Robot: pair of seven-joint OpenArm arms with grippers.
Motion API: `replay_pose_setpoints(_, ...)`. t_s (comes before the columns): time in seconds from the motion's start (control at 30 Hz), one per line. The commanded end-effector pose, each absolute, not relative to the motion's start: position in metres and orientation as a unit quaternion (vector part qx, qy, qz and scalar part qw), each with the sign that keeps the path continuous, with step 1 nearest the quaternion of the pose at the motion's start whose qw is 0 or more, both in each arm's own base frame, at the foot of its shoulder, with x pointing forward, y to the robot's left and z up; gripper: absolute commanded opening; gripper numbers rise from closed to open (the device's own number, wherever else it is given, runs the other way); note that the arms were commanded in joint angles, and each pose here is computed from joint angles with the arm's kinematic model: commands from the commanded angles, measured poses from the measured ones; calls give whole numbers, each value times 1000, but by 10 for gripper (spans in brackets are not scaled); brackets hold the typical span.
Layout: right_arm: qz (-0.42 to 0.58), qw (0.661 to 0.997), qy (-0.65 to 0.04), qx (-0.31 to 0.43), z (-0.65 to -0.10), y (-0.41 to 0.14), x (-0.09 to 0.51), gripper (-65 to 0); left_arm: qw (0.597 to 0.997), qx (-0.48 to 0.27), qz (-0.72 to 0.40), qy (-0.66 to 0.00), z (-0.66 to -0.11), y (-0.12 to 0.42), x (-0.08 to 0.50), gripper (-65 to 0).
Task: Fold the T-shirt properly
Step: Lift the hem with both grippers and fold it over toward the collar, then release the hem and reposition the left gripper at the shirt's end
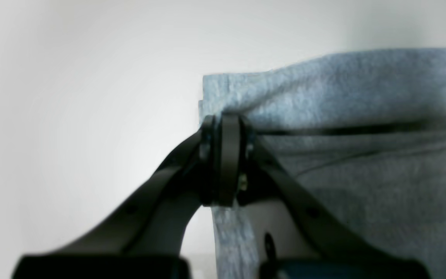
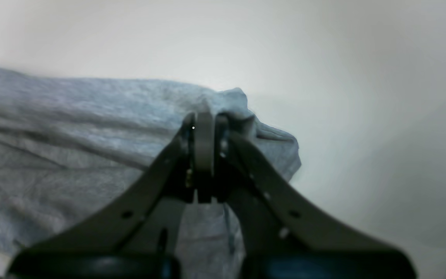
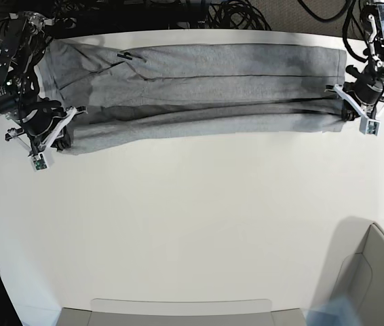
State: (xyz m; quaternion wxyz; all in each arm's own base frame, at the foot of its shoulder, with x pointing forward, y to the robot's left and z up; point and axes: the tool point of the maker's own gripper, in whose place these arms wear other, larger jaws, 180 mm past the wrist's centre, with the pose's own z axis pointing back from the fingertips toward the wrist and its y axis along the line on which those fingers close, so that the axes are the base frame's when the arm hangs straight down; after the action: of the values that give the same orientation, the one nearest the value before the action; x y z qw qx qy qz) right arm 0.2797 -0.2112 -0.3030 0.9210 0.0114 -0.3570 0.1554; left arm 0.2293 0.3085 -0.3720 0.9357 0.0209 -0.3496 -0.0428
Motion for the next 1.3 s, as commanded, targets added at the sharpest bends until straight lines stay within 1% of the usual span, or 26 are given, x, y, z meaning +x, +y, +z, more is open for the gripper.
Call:
replay_pose_setpoints(0.0, 168, 912, -375, 2, -291, -214, 282, -650, 929, 32, -52, -364, -361, 313, 234, -650)
replay_pose_setpoints(0.2, 163, 918, -361, -14, -297, -231, 266, -650, 933, 31, -56, -354, -364, 311, 224, -650)
replay_pose_setpoints(0.5, 170, 930, -327, -13, -313, -230, 239, -650, 945, 30, -57, -321, -379, 312, 198, -650)
replay_pose_setpoints(0.77, 176, 934, -308, 41, -323, -215, 216, -650, 940, 27, -73, -331, -369, 301, 197, -650)
replay_pose_setpoints(1.07, 171, 942, -283, 48, -336, -214, 198, -650, 948, 25, -70, -310, -379, 302, 182, -650)
replay_pose_setpoints(1.13, 169, 946, -274, 42, -340, -217, 193, -650, 949, 25, -68, -307, -381, 303, 180, -650)
replay_pose_setpoints(1.27, 170, 952, -256, 7, -345, -229, 187, -650, 954, 25, -62, -292, -389, 306, 170, -650)
